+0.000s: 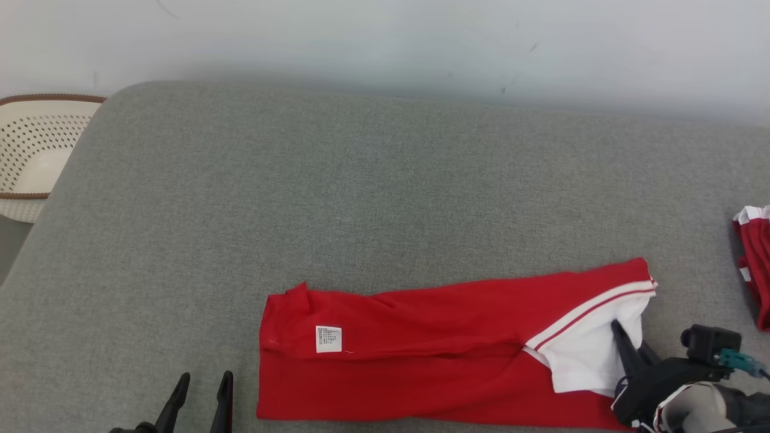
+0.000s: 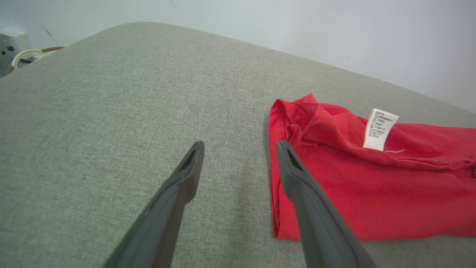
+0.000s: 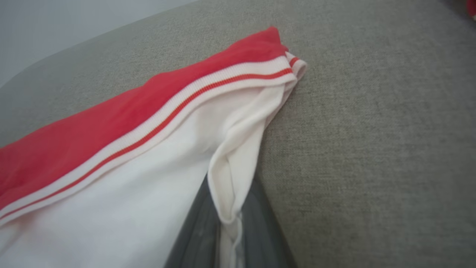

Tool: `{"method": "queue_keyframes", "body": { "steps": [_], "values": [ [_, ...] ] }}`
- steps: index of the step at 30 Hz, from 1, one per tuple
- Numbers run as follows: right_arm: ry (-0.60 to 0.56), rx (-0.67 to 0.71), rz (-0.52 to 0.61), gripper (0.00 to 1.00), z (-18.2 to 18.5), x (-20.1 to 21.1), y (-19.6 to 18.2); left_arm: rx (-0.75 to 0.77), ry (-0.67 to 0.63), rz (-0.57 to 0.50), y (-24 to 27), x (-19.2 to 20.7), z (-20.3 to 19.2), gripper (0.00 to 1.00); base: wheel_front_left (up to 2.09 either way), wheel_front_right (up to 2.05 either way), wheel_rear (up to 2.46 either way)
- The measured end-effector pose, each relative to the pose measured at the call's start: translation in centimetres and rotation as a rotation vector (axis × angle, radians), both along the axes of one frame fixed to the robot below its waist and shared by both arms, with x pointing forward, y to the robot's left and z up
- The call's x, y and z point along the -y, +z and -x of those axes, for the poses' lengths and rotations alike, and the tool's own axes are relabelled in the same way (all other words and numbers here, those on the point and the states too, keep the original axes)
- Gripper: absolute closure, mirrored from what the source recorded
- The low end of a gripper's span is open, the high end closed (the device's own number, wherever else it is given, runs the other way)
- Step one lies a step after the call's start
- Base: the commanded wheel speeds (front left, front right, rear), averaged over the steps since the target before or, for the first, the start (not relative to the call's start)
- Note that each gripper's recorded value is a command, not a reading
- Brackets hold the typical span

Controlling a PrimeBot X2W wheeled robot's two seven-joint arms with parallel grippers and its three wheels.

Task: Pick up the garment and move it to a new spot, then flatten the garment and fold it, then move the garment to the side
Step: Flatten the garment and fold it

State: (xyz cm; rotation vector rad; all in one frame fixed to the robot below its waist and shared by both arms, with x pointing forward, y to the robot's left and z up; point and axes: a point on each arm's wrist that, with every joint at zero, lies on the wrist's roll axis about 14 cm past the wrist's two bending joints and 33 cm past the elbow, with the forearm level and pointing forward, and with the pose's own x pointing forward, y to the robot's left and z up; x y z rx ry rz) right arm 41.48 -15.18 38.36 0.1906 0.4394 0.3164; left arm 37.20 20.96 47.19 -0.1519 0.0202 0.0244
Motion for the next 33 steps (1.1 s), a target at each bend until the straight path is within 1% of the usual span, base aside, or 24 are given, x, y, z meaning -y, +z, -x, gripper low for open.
{"method": "queue_keyframes", "body": {
  "steps": [3, 10, 13, 17, 20, 24, 27, 33],
  "values": [
    [-0.041, 0.026, 0.009, 1.0, -0.7, 1.4, 0.8, 0.007, -0.007, 0.001, 0.2, 0.3, -0.2, 0.0, 0.0, 0.0, 0.0],
    [-0.119, 0.08, 0.08, 1.0, -1.3, 5.8, 2.4, 0.016, -0.051, 0.03, 0.4, 2.0, -0.6, 0.0, 0.0, 0.0, 0.0],
    [-0.127, 0.117, 0.097, 1.0, -1.5, 6.6, 3.5, 0.016, -0.063, 0.036, 0.4, 2.4, -0.7, 0.0, 0.0, 0.0, 0.0],
    [-0.09, 0.204, 0.118, 1.0, -1.7, 6.4, 6.0, 0.008, -0.09, 0.052, 0.1, 3.6, -0.8, 0.0, 0.0, 0.0, 0.0],
    [-0.016, 0.275, 0.123, 1.0, -1.5, 4.6, 7.9, 0.011, -0.112, 0.061, 0.2, 4.4, -1.1, 0.0, 0.0, 0.0, 0.0],
    [0.106, 0.338, 0.113, 1.0, -0.1, 1.4, 9.7, 0.014, -0.151, 0.071, 0.3, 5.9, -1.4, 0.0, 0.0, 0.0, 0.0],
    [0.205, 0.352, 0.078, 1.0, 1.3, -1.6, 10.8, 0.019, -0.179, 0.076, 0.5, 6.9, -1.4, 0.0, 0.0, 0.0, 0.0],
    [0.461, 0.338, 0.018, 1.0, 4.6, -9.3, 12.2, 0.015, -0.207, 0.084, 0.5, 7.9, -1.0, 0.0, 0.0, 0.0, 0.0]
  ]
}}
